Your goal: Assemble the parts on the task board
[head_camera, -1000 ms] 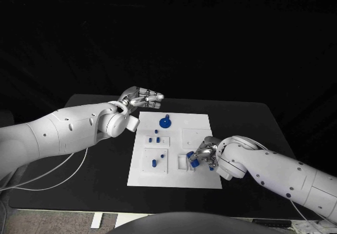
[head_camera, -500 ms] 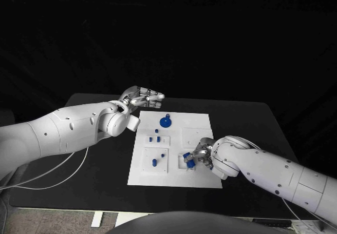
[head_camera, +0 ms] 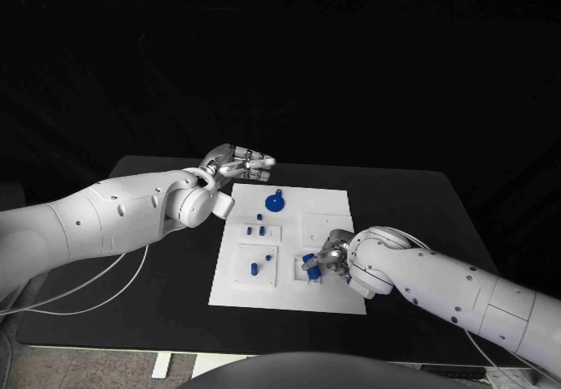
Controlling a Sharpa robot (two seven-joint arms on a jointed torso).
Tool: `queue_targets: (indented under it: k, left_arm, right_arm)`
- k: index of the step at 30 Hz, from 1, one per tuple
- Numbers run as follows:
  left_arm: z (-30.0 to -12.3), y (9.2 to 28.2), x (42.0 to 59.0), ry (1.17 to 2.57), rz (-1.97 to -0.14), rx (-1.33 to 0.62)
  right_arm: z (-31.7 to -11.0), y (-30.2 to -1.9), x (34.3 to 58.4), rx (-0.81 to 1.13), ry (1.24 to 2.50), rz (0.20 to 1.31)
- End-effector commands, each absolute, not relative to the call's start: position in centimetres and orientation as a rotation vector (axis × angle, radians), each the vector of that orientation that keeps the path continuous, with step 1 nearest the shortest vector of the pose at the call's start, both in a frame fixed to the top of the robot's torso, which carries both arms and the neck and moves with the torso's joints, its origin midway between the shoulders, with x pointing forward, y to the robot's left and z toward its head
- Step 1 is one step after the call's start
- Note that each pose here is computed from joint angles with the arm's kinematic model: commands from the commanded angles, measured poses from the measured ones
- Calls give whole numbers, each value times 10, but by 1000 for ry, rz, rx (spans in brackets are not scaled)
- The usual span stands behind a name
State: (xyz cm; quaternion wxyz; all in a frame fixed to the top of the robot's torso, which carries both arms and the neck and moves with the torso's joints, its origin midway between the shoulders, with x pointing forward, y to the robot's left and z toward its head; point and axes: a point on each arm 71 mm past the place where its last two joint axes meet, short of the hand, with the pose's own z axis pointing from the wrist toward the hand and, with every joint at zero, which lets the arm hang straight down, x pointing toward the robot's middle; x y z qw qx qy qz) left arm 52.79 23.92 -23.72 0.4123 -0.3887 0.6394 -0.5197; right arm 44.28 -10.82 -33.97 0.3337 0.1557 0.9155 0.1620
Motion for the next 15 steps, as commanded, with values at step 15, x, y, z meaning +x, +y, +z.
queue_targets:
  k: [15]
  left_arm:
    - [-237,238,528,1621,-1323,-970]
  right_arm:
    - [-338,-97,434,315,2384,459]
